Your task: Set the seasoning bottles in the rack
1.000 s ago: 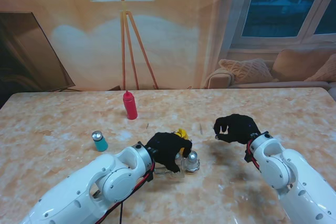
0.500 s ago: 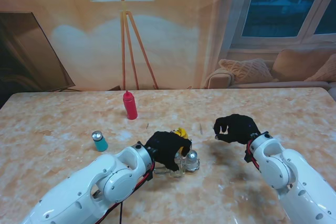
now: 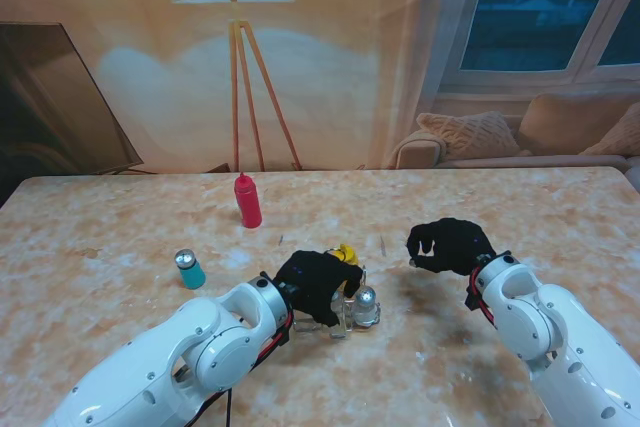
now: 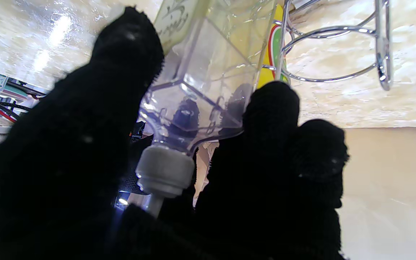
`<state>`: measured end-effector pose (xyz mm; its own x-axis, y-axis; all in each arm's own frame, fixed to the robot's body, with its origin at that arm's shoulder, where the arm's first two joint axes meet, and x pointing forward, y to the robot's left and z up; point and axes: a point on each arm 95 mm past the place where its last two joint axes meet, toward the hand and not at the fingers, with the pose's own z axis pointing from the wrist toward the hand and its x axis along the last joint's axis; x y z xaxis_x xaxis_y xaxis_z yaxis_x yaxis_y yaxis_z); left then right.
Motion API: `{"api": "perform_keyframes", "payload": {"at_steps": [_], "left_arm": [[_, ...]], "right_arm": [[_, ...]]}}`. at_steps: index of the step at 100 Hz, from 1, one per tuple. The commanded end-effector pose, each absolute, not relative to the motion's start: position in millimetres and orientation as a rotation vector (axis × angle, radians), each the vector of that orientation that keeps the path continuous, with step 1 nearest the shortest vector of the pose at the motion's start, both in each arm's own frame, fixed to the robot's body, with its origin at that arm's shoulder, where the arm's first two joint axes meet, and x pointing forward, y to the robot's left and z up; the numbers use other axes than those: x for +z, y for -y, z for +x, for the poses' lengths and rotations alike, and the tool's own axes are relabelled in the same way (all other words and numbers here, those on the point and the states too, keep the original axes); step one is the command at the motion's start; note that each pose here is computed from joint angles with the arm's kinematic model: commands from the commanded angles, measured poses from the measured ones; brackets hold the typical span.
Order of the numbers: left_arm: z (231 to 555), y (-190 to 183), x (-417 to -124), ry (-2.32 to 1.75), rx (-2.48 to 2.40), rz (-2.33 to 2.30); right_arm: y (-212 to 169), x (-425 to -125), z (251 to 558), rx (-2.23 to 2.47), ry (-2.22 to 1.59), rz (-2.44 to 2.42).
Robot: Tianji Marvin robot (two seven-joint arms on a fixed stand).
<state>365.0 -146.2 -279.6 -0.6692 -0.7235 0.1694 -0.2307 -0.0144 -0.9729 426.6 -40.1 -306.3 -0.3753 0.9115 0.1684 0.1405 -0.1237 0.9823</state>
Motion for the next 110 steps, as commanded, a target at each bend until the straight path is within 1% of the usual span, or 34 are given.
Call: {"api": "perform_keyframes", "payload": {"at_steps": [1,110], "left_arm": [[363,147,-278,-1.889,-1.726,-0.986],[368,153,-289,-1.894,-1.716,-0.935]], "right_arm": [[38,-312,423,1.556,-1.534,1.214],[37,-315,423,1.555,-1.536,1.224]]}}
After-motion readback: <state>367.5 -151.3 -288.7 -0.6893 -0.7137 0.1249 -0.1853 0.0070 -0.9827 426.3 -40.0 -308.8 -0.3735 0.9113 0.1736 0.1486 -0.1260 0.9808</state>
